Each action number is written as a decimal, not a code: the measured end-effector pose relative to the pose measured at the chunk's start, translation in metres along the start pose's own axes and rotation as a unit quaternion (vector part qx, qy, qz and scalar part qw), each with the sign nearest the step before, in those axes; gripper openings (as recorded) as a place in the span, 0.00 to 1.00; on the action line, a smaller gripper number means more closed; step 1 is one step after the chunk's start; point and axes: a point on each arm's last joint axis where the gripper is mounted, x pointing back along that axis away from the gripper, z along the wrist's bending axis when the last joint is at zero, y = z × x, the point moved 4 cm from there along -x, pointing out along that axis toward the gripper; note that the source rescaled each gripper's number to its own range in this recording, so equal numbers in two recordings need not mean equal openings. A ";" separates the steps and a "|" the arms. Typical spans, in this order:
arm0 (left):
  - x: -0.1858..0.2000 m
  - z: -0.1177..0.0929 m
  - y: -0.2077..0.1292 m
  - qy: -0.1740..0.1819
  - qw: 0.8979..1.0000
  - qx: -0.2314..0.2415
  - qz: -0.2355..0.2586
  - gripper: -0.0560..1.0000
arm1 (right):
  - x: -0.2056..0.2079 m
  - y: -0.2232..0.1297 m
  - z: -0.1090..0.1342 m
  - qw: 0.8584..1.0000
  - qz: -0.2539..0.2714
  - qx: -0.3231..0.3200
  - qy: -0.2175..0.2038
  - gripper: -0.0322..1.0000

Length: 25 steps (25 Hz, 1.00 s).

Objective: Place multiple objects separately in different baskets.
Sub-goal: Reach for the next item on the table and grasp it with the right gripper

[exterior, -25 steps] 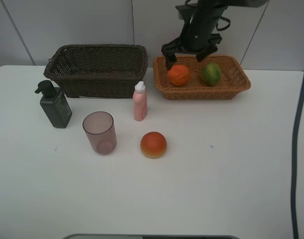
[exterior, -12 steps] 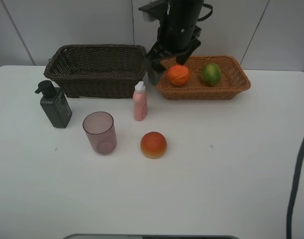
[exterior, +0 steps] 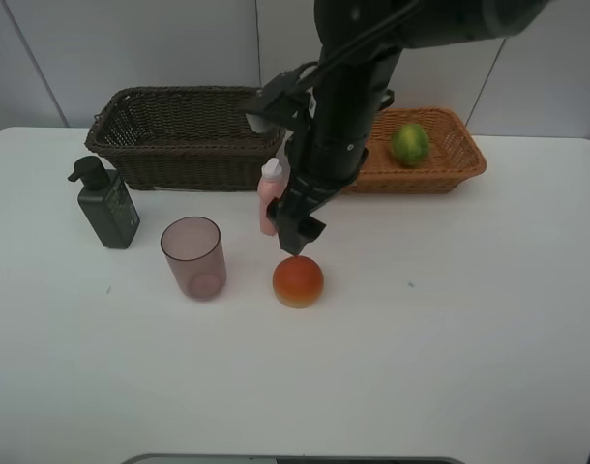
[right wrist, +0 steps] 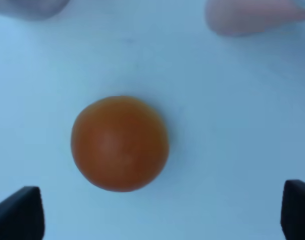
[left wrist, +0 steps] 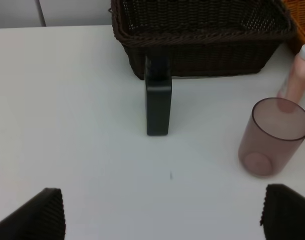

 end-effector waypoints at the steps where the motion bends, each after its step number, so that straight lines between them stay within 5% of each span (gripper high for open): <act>1: 0.000 0.000 0.000 0.000 1.000 0.000 0.000 1.00 | -0.005 -0.002 0.003 1.000 -0.003 0.010 0.000 1.00; 11: 0.000 0.000 0.000 0.000 1.000 0.000 0.000 1.00 | -0.039 -0.013 0.022 0.995 -0.019 0.097 0.017 1.00; 25: 0.000 0.000 0.000 0.000 1.000 0.000 0.000 1.00 | -0.081 -0.011 0.023 0.994 -0.010 0.109 0.019 1.00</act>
